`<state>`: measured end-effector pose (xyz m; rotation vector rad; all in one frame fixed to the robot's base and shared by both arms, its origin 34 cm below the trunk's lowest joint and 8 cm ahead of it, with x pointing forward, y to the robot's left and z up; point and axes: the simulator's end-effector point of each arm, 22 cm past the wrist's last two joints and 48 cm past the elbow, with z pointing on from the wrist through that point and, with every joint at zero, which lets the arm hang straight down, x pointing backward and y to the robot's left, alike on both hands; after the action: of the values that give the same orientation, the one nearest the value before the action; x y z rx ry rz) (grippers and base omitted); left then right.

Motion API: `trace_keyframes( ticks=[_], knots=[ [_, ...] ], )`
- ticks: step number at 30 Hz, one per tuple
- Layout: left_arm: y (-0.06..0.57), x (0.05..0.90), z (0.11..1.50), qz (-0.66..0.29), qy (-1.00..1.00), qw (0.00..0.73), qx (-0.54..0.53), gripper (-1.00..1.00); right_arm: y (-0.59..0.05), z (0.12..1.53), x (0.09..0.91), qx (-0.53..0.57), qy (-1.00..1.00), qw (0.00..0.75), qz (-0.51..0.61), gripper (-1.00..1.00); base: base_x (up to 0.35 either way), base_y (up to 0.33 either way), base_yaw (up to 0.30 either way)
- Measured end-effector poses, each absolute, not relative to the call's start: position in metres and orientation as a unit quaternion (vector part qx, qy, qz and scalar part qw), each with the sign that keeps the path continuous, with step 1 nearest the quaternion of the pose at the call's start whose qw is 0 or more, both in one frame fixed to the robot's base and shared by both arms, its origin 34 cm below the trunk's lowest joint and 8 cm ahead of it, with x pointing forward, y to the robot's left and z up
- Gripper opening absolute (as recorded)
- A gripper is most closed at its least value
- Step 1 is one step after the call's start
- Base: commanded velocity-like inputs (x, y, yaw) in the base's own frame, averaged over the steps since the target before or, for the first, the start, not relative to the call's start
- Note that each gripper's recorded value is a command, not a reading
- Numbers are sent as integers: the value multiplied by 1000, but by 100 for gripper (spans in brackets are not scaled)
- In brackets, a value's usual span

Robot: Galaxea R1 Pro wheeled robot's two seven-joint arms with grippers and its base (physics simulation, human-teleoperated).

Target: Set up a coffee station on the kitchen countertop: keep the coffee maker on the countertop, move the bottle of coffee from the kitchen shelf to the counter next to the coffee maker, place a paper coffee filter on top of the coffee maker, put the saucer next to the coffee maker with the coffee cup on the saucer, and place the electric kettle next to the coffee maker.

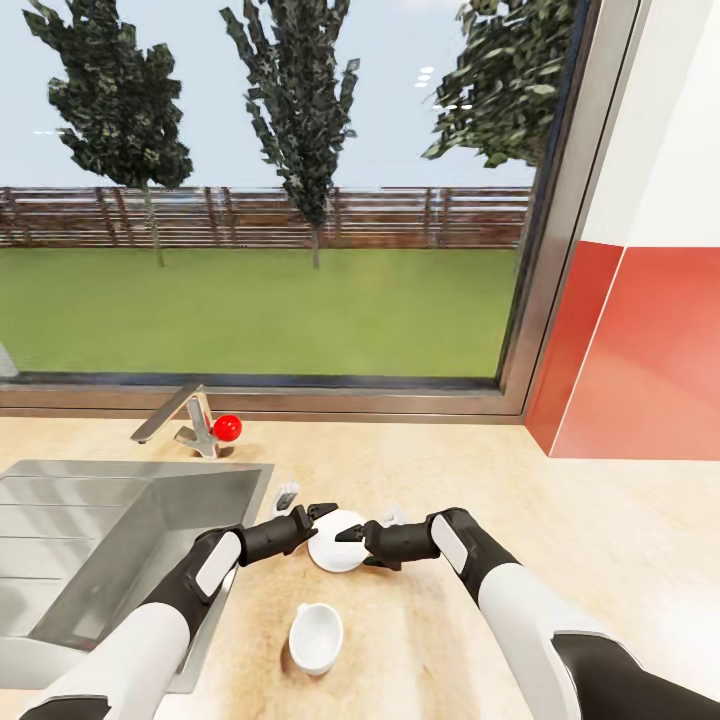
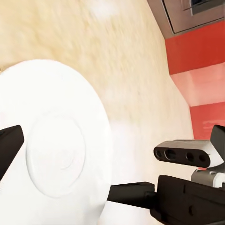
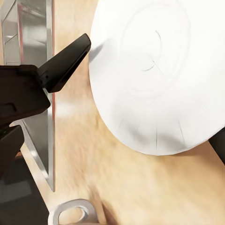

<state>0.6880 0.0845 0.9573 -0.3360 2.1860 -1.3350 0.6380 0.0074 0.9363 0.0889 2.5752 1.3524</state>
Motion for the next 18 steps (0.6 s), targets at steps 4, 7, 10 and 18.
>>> trace_keyframes(
  ticks=[4,7,10,18],
  knots=[
    [85,688,957,-497,813,276,-125,100,7,936,638,31,879,116,462,100,0,0,0],
    [85,688,957,-497,813,276,-125,100,8,935,637,34,878,115,464,100,0,0,0],
    [85,688,957,-497,813,276,-125,100,8,934,637,34,878,116,463,100,0,0,0],
    [91,689,956,-493,815,277,-127,100,8,933,637,36,878,118,463,100,0,0,0]
  ],
)
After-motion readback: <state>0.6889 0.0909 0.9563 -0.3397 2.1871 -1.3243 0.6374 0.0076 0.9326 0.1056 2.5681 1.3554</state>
